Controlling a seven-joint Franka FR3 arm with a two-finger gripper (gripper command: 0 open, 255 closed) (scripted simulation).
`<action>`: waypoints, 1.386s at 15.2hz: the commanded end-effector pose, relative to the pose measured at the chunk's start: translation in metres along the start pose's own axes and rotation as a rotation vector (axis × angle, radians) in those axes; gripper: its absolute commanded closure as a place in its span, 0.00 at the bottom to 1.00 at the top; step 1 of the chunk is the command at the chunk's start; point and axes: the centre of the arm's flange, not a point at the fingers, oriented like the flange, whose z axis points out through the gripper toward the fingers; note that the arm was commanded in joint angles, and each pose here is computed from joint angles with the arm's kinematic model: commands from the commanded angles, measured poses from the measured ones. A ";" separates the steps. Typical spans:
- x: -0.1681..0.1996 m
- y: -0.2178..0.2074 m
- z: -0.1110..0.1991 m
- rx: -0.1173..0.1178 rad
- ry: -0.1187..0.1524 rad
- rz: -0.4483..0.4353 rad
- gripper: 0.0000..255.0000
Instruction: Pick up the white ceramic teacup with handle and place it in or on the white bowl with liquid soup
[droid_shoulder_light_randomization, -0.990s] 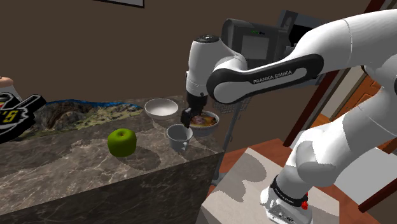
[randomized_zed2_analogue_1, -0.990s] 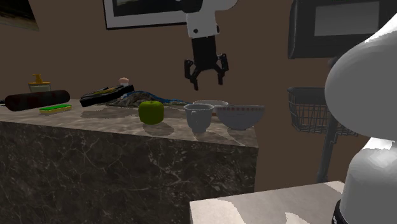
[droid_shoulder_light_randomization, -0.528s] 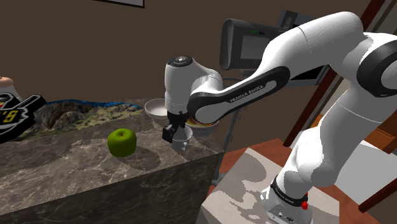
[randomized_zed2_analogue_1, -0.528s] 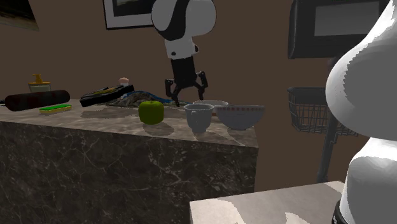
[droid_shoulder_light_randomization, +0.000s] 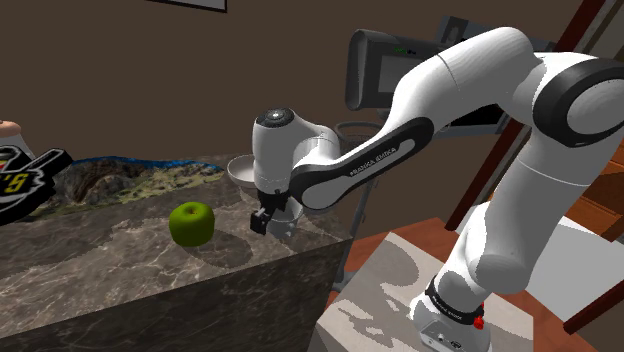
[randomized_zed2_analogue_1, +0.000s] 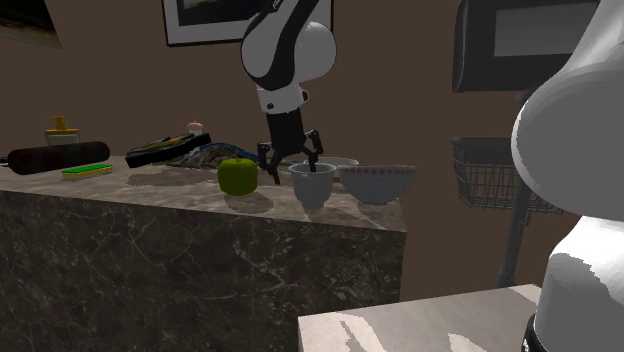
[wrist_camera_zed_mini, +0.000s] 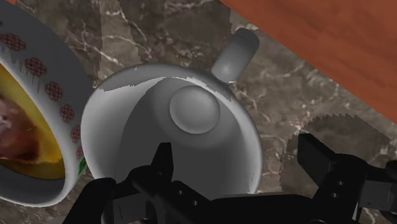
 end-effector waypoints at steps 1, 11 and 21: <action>0.000 0.000 0.007 0.000 0.000 0.000 0.00; 0.000 0.000 0.007 0.000 0.000 0.000 1.00; 0.001 0.003 -0.008 0.000 0.000 0.000 1.00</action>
